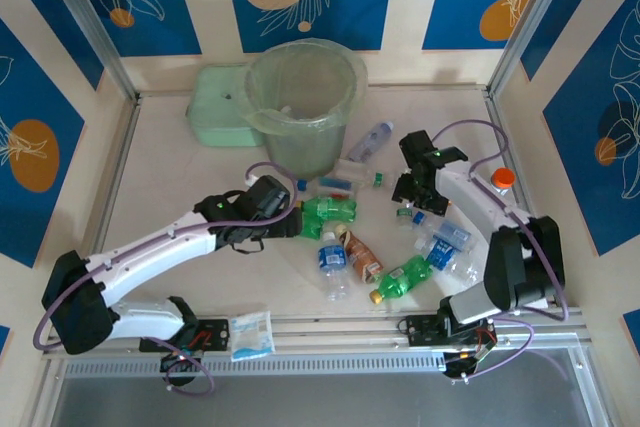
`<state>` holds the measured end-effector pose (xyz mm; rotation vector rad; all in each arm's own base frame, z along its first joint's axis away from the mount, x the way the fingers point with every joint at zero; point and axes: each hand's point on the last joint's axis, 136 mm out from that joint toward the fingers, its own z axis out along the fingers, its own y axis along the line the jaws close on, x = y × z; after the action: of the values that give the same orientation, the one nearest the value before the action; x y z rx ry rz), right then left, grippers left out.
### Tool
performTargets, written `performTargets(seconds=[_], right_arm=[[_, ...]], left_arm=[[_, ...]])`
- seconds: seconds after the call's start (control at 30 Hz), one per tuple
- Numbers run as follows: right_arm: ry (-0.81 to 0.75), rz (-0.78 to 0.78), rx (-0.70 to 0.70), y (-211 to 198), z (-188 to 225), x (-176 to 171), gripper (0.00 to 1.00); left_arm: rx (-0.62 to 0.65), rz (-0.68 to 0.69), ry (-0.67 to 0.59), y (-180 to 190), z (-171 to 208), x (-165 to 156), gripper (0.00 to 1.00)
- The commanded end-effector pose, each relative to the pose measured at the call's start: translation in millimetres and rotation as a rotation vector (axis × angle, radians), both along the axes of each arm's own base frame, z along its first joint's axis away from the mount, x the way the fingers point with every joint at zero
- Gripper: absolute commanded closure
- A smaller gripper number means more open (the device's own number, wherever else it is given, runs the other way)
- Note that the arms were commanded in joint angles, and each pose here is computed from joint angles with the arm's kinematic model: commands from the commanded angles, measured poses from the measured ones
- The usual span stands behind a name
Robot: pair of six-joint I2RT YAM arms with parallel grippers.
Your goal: Put the plastic bottles in the bin
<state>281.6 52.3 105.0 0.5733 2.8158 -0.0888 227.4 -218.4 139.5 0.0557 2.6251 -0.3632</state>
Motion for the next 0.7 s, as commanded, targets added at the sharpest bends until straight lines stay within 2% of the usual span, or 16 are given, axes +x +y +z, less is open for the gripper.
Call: performTargets(seconds=[0.0,0.13,0.27,0.67], right_arm=[[0.017,-0.022,0.04,10,8,-28,0.22],[0.036,0.005,0.009,22,16,-51,0.22],[0.02,-0.018,0.051,23,23,-56,0.22],[-0.032,-0.076,0.127,8,31,-62,0.24]], left_arm=[[-0.016,-0.088,0.012,-13,-1,-5,0.08],[-0.033,-0.202,0.073,-43,-6,-17,0.07],[-0.017,-0.308,0.155,-78,-15,-36,0.07],[0.133,-0.475,0.369,-116,-64,-83,0.19]])
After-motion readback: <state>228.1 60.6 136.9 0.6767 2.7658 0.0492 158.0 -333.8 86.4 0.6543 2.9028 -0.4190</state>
